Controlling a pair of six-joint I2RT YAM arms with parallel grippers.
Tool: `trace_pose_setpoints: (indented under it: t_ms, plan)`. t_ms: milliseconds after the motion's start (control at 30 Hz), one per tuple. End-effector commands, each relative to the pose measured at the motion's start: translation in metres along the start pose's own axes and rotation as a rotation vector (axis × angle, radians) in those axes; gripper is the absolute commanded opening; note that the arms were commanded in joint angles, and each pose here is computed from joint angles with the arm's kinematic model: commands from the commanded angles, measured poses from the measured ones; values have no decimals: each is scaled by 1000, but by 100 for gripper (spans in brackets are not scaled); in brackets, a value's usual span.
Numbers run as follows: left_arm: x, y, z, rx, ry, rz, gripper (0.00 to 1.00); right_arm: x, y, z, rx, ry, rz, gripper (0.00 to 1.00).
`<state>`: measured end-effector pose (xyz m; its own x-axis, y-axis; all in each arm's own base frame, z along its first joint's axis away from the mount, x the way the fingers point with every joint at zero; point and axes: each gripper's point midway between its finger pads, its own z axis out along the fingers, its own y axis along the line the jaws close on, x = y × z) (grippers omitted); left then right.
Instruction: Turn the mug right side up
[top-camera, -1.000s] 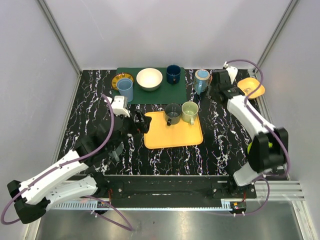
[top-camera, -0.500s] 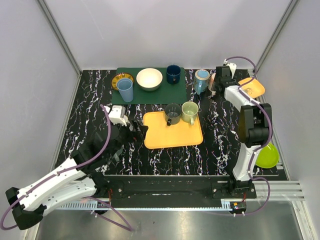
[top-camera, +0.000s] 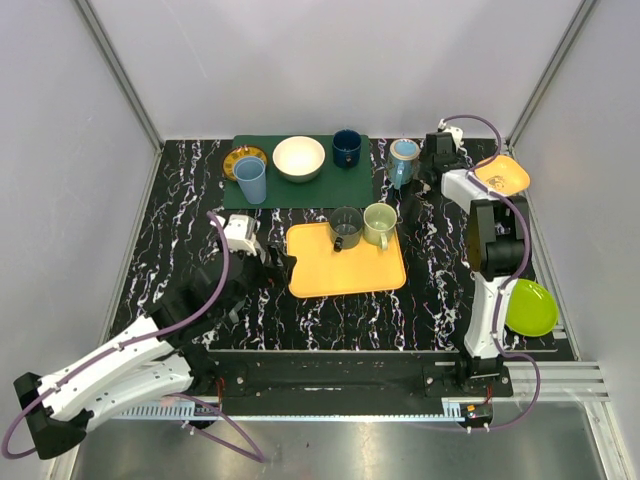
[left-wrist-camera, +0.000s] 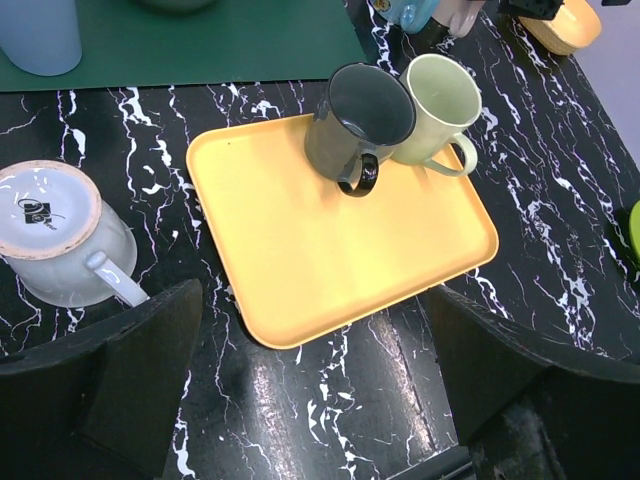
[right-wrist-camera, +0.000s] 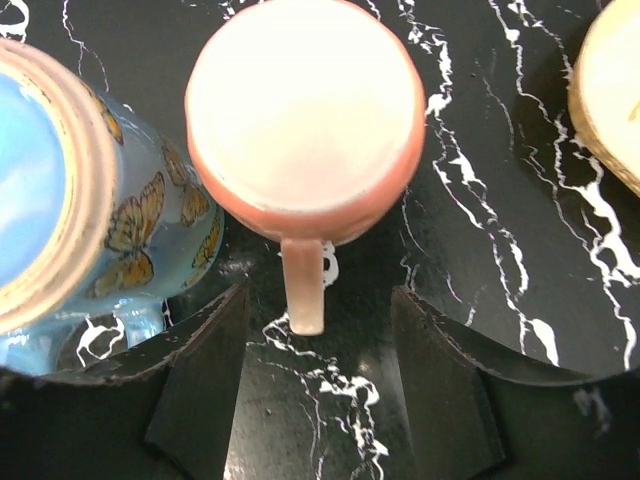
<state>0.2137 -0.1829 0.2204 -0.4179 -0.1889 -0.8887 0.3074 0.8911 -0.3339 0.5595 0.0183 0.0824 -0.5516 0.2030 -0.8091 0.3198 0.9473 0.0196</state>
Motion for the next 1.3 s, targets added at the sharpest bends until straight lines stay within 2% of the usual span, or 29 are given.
trace_pose_setpoints:
  t_ms: [0,333,767,867,900,1100,1200,1267]
  plan:
    - [-8,-4,3,10,-28,15,96,-30,17,9,-44,-66,41,63]
    - [-5,-6,8,3,-13,19,96,-33,13,23,-20,-21,57,39]
    - [-2,-6,9,10,-9,11,96,-24,10,33,-18,55,53,37]
    - [-2,-6,9,10,-9,13,96,-24,9,33,-22,60,54,25]
    - [-2,-7,9,11,-8,12,95,-23,10,32,-23,60,54,16]
    - [0,-7,9,16,-4,2,95,-19,8,25,-22,71,72,0]
    - [0,-8,7,21,-4,-10,95,-16,0,11,-2,83,98,0]
    - [0,-9,7,29,-8,-19,95,1,-8,3,20,110,114,0]
